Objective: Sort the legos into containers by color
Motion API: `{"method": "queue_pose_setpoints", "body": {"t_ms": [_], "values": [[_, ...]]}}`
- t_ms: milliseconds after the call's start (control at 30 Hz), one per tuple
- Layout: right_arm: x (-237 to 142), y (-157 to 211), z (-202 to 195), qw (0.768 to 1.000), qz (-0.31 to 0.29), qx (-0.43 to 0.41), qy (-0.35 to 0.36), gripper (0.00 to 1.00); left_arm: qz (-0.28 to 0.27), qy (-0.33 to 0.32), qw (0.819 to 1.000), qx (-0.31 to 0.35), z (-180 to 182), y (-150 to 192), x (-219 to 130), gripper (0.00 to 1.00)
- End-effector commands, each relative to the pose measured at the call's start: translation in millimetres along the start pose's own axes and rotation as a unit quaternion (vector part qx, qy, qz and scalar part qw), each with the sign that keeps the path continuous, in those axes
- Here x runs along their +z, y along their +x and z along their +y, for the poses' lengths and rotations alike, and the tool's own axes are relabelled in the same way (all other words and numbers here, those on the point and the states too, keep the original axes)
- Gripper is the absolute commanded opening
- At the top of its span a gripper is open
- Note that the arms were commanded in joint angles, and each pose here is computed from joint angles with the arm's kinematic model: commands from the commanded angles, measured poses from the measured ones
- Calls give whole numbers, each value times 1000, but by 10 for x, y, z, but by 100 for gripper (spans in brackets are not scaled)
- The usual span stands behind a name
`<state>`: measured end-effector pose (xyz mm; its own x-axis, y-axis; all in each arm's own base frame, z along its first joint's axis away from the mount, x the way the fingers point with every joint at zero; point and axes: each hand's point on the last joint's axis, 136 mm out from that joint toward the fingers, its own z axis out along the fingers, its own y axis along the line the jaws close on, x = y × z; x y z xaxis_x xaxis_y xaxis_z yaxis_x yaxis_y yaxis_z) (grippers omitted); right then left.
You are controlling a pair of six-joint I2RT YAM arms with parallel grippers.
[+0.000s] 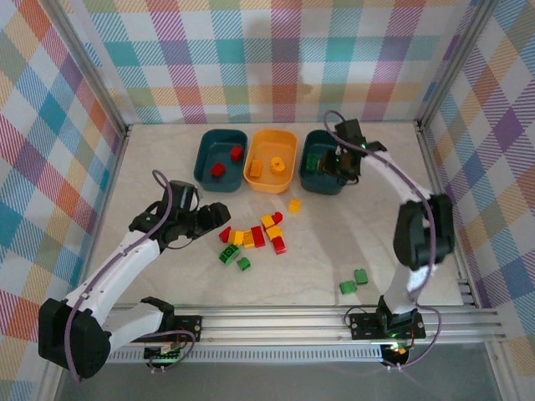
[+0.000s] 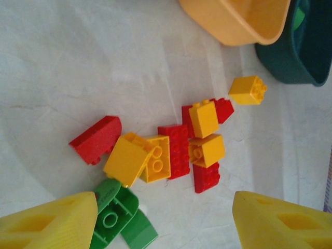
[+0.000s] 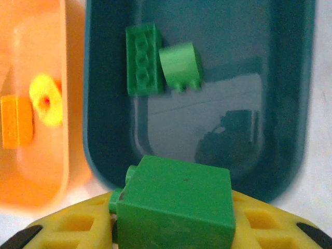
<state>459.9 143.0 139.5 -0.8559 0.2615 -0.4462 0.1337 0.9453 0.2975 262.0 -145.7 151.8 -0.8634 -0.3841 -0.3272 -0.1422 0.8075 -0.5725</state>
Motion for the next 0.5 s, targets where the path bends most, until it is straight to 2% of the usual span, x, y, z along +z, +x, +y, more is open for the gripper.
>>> {"method": "queue_pose_setpoints", "body": {"t_ms": [0,200,233,300,467], "values": [[260,-110,-53,998,28,-27,47,34,34,-10,999,-9,93,230,-1,70],[608,-256,-13,996,48,-34,61,38,55,-26,998,-3,170,419,38,70],[621,-280,6,996,50,-35,61,44,59,-29,998,-1,183,440,50,70],[605,-335,37,996,50,-38,60,62,63,-33,997,-1,198,458,65,70],[255,-508,100,997,12,-50,60,73,62,-44,997,3,201,441,97,70]]}}
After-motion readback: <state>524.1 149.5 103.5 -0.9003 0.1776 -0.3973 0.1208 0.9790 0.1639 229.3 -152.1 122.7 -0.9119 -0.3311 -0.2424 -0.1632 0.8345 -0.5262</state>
